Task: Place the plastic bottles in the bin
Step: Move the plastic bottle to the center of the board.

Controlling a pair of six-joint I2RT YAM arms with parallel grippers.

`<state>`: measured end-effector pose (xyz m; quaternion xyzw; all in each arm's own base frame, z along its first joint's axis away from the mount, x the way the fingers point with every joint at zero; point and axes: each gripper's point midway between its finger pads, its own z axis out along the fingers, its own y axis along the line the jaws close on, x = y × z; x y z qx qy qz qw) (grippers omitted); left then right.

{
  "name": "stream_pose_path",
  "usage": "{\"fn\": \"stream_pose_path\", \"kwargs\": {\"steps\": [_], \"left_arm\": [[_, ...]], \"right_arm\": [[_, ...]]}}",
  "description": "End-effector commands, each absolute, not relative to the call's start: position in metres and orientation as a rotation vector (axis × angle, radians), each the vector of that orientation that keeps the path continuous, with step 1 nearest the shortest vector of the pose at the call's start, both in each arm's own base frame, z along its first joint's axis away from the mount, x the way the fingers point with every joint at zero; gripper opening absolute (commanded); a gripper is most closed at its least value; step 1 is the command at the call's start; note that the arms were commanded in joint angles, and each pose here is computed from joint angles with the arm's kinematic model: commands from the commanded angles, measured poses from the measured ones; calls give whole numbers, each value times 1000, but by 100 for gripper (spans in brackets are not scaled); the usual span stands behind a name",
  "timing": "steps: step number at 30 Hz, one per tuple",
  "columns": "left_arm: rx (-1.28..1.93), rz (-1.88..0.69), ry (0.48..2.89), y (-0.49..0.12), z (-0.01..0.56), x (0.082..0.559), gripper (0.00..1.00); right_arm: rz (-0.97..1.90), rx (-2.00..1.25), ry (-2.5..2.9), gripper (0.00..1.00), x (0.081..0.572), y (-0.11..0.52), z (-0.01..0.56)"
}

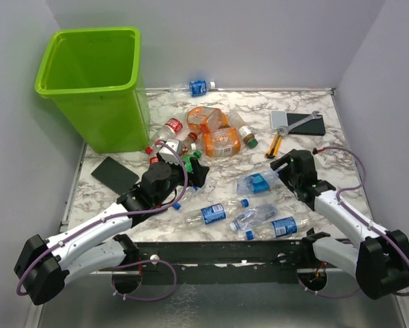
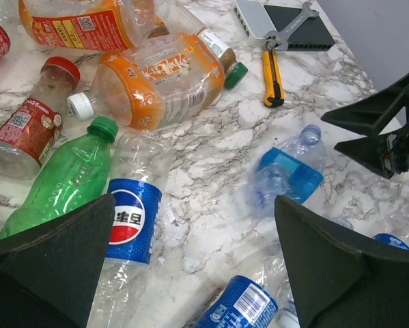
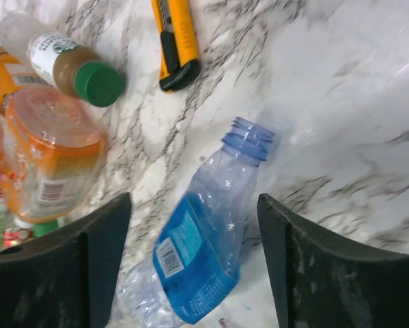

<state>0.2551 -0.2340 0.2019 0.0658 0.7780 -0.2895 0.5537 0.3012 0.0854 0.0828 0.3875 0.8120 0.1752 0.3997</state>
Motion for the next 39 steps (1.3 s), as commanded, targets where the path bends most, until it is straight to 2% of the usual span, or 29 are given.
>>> {"fn": "stream_pose_path", "kwargs": {"steps": [1,3,4,11,21,24,33,36,39], "left_arm": [[169,-712,1836,-239,207,255,99],[170,-720,1836,-240,207,254,99],[171,-723,1835,-240,208,253,99],[177,-742,1845,-243,205,251,99],[177,-762,1851,-245,205,250,99],[182,-763,1853,-246,204,249,99],[185,-741,1858,-243,200,249,99],[185,-736,1863,-244,199,251,99],[220,-759,1878,-251,194,249,99]], "right_arm": [[375,830,2202,86,285,79,86],[424,852,2237,99,276,86,84],[450,877,2244,100,270,88,81],[547,1089,2249,100,238,93,49],[500,1221,2283,100,231,91,12],[559,1220,2275,94,241,100,4],[535,1139,2261,60,270,102,1],[518,1096,2259,57,274,101,9],[497,1057,2263,61,272,98,17]]}}
